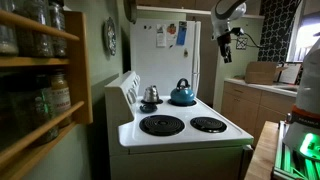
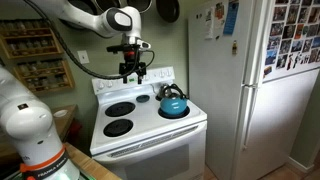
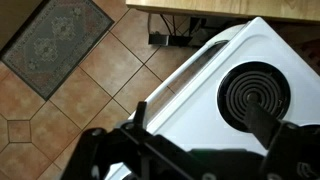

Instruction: Move the plate on the stove forward

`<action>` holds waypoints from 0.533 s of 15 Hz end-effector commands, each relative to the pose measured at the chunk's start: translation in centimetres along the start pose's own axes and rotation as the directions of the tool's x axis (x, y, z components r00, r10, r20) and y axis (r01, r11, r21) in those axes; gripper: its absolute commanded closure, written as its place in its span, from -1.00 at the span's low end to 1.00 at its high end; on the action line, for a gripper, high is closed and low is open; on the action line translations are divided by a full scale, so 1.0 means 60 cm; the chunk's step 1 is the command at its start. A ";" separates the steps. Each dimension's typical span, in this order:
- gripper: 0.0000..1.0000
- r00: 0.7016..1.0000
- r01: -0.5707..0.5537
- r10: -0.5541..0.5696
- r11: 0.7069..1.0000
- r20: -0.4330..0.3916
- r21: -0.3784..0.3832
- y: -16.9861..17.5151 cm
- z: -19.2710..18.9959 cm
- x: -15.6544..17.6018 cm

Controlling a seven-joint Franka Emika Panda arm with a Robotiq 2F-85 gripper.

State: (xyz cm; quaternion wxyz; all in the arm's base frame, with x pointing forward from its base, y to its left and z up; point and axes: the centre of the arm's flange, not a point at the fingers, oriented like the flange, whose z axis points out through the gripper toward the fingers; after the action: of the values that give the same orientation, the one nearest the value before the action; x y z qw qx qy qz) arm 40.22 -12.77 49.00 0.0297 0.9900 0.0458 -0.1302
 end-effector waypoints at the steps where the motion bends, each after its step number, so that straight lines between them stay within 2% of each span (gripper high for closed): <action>1: -1.00 1.000 0.000 0.000 1.000 0.000 0.000 0.000 0.000 0.000; 8: -1.00 1.000 0.000 0.000 1.000 0.000 0.000 0.000 0.000 0.000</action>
State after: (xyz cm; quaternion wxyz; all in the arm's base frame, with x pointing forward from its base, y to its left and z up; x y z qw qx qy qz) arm 40.22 -12.79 49.01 0.0296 0.9900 0.0455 -0.1302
